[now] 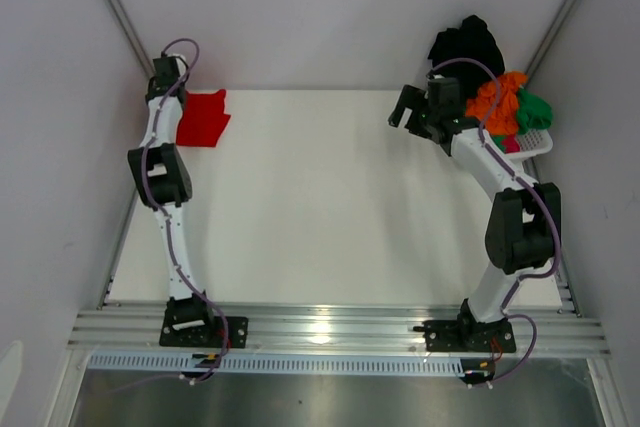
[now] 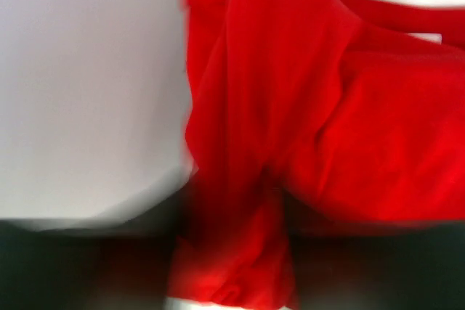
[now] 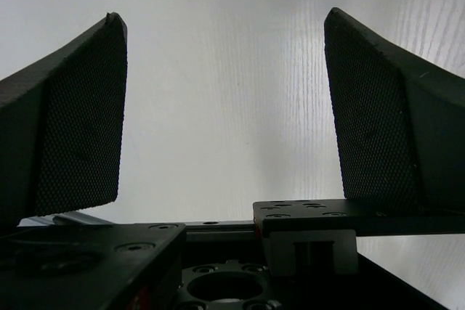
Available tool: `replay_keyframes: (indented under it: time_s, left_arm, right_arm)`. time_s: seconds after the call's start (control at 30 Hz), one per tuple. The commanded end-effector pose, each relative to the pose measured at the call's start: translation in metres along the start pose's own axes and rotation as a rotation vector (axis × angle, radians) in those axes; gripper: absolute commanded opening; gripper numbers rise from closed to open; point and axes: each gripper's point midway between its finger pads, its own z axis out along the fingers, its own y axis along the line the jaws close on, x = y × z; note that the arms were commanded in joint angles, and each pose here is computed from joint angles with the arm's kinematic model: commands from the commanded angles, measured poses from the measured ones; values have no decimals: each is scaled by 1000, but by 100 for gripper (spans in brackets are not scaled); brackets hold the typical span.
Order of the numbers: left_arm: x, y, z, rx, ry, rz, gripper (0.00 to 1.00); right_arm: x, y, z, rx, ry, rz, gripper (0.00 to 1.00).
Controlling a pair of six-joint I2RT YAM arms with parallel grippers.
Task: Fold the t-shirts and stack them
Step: Neatly place the folded tshirt to the corner
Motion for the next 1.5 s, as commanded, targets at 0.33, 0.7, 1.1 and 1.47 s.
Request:
replay_keyframes:
  time_s: [0.33, 0.7, 1.1, 1.47]
  left_arm:
    - [-75, 53, -77, -20, -180, -215, 100]
    - [-87, -12, -234, 414, -194, -395, 100]
    - [-3, -71, -426, 709, -348, -306, 99]
    - [16, -68, -436, 709, -375, -342, 99]
  right_arm:
    - [-12, 37, -9, -108, -29, -49, 99]
    - [-55, 81, -44, -244, -170, -146, 99]
    - [-75, 92, -86, -345, -191, -122, 99]
    - [-58, 88, -94, -376, -206, -54, 99]
